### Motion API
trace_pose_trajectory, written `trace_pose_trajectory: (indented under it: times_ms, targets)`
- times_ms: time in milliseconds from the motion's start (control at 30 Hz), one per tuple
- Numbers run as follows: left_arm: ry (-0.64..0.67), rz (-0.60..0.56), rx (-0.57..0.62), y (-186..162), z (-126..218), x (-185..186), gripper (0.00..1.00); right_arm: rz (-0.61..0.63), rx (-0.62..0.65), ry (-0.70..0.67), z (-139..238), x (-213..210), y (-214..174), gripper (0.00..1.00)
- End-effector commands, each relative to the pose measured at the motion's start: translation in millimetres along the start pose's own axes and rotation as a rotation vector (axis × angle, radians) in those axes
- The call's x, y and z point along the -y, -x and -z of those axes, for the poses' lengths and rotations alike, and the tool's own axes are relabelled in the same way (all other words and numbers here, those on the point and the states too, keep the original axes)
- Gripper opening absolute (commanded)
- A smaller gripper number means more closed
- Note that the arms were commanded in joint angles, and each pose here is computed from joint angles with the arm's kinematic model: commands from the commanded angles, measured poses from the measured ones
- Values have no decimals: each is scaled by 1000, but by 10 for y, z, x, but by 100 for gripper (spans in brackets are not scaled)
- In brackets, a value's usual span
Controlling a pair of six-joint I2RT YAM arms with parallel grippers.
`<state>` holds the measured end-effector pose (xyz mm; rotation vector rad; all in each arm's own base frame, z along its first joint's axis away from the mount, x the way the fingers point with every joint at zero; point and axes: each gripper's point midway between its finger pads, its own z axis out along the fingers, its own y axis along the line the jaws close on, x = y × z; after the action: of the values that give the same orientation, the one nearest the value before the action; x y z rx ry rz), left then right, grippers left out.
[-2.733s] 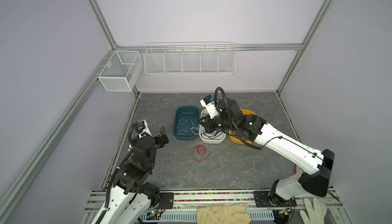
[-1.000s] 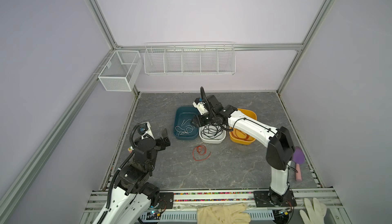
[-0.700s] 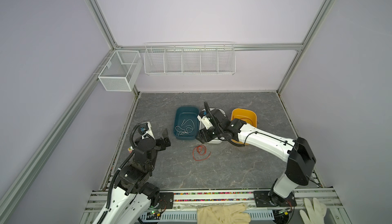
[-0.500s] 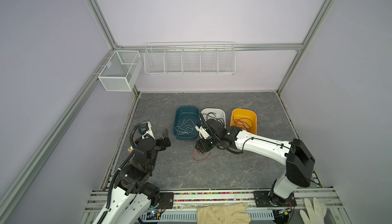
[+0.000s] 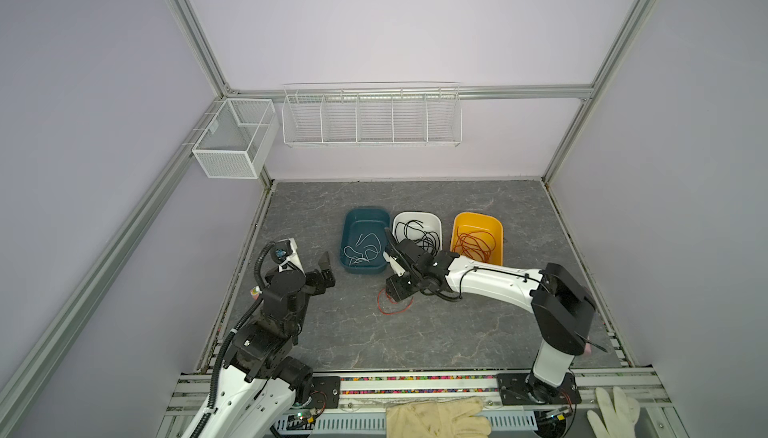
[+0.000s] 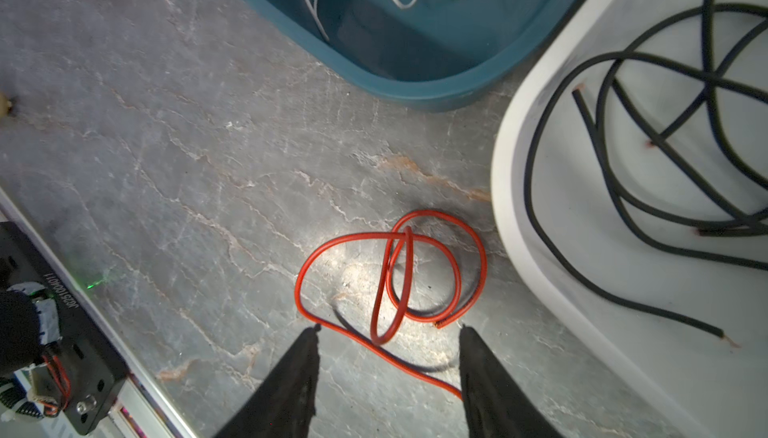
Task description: Untangle the cables
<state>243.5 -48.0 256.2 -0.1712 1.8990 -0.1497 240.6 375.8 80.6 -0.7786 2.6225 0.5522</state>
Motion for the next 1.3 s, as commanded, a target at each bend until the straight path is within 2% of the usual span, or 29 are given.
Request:
trace_pose_trajectory:
  times_ms: [0,500,633,900,1267]
  targets:
    - [1,-2,-6,-39,-10,-14,99,-6,15,-14,-63,6,85,54]
    - [-9,-4,-8,-44,-20,9,99,-16,-34,-11,-270,32,-1,29]
    - [-10,-6,-9,-46,-21,10,99,-21,-26,-1,-224,19,-2,23]
    - [-11,-7,-10,-50,-27,15,99,-9,38,46,135,-130,58,8]
    - [-21,-8,-16,-65,-32,33,99,20,184,95,904,-280,96,7]
